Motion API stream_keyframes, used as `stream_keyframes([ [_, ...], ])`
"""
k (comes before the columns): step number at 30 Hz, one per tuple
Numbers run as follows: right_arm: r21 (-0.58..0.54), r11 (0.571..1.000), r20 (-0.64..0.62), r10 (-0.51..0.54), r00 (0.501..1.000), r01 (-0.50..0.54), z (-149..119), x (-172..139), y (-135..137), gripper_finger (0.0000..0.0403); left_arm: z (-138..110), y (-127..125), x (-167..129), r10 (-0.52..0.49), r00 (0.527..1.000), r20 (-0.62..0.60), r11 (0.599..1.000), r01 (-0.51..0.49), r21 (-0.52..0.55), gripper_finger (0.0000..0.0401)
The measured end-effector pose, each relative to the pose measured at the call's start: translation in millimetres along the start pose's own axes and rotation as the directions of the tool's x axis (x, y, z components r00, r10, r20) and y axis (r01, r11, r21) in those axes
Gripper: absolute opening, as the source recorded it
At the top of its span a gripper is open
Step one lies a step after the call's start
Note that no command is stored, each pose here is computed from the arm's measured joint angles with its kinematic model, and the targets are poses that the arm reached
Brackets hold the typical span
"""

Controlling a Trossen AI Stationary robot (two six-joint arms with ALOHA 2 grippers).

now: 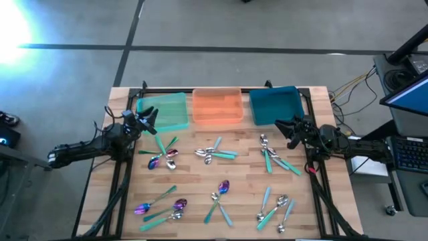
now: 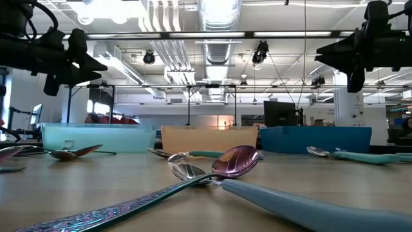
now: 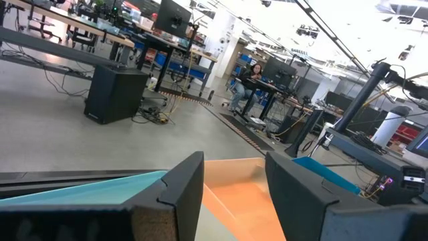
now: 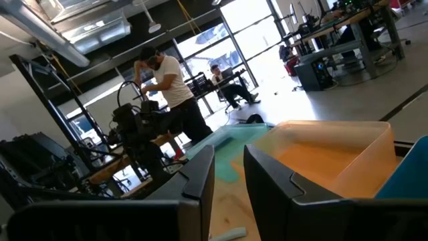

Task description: Sort silverware by color (type)

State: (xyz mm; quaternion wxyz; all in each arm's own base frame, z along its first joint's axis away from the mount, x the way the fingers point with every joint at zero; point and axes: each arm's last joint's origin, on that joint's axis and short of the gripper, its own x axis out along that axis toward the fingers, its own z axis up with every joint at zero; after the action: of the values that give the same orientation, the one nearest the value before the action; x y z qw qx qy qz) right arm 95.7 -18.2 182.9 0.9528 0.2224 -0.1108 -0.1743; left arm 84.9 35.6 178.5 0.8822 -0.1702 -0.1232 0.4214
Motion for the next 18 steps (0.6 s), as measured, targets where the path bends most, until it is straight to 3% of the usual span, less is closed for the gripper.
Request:
stream_keyframes([
  [8,0.092,0.996,0.027,0.016,0.999,-0.019,3,0,1,0.0073,0,0,0,0.000,1.000,0.000,1.000,0.000,0.000,0.0146],
  [13,0.087,0.989,0.079,0.116,0.990,-0.123,10,-1,7,0.0073,0,0,0,0.000,1.000,0.000,1.000,0.000,0.000,0.0146],
  [18,0.083,0.988,0.078,0.126,0.989,-0.133,10,-1,7,0.0073,0,0,0,0.000,1.000,0.000,1.000,0.000,0.000,0.0146],
])
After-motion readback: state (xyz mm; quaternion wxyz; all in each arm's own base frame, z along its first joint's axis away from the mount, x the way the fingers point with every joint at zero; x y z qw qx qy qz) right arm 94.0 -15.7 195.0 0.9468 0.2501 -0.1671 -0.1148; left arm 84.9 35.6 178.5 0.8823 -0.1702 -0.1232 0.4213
